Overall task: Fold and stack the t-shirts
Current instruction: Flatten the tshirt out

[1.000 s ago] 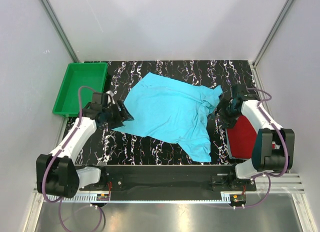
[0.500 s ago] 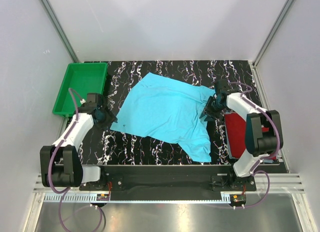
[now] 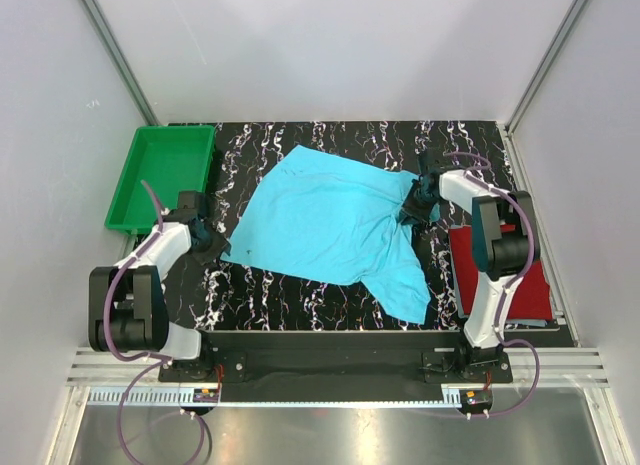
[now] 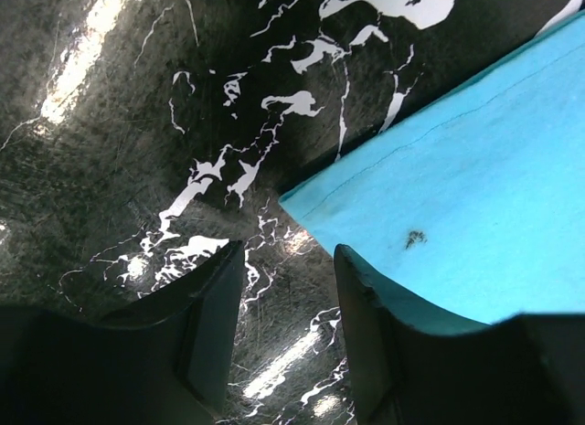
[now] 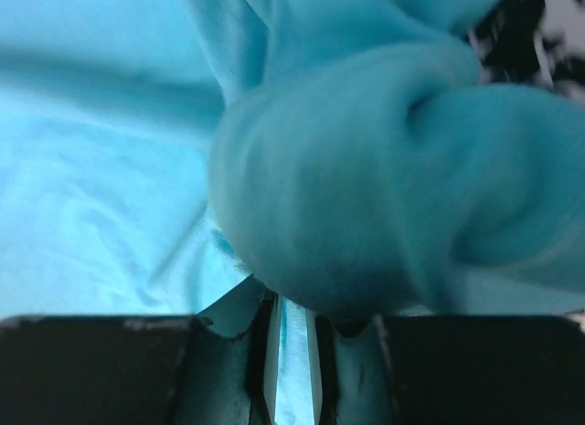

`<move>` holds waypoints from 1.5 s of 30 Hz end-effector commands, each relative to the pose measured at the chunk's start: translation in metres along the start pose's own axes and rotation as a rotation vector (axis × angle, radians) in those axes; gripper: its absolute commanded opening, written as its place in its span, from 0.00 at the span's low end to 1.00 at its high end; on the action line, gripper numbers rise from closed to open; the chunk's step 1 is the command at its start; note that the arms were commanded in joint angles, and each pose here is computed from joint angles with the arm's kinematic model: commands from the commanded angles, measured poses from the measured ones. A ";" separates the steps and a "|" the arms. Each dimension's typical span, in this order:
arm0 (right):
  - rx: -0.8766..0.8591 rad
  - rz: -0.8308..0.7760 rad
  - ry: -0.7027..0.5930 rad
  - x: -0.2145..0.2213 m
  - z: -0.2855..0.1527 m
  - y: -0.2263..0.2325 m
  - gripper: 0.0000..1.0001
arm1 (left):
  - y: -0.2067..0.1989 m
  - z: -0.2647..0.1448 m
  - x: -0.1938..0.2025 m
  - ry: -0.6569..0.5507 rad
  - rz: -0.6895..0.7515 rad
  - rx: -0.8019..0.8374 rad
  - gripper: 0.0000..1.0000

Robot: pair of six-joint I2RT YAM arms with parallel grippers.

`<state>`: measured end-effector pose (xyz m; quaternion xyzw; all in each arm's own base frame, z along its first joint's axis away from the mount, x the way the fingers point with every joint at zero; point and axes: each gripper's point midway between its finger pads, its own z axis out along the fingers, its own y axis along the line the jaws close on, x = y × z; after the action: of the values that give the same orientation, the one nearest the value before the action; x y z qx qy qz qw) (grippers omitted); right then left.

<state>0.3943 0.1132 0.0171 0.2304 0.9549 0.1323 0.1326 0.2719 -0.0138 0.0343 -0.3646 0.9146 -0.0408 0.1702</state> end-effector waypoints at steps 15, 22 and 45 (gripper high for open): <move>0.051 -0.054 -0.137 -0.064 -0.069 0.019 0.74 | -0.014 0.001 -0.009 -0.034 0.005 0.073 0.52; -0.012 -0.041 -0.148 -0.007 -0.130 -0.005 0.78 | -0.015 0.016 0.004 0.041 -0.027 0.071 0.52; -0.047 0.093 -0.112 0.069 -0.144 -0.043 0.76 | 0.021 0.020 0.030 0.044 -0.065 -0.049 0.50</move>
<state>0.2643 0.0764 0.1167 0.2739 0.9369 0.1300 0.1740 0.2810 -0.0291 0.0191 -0.3900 0.8977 -0.0919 0.1834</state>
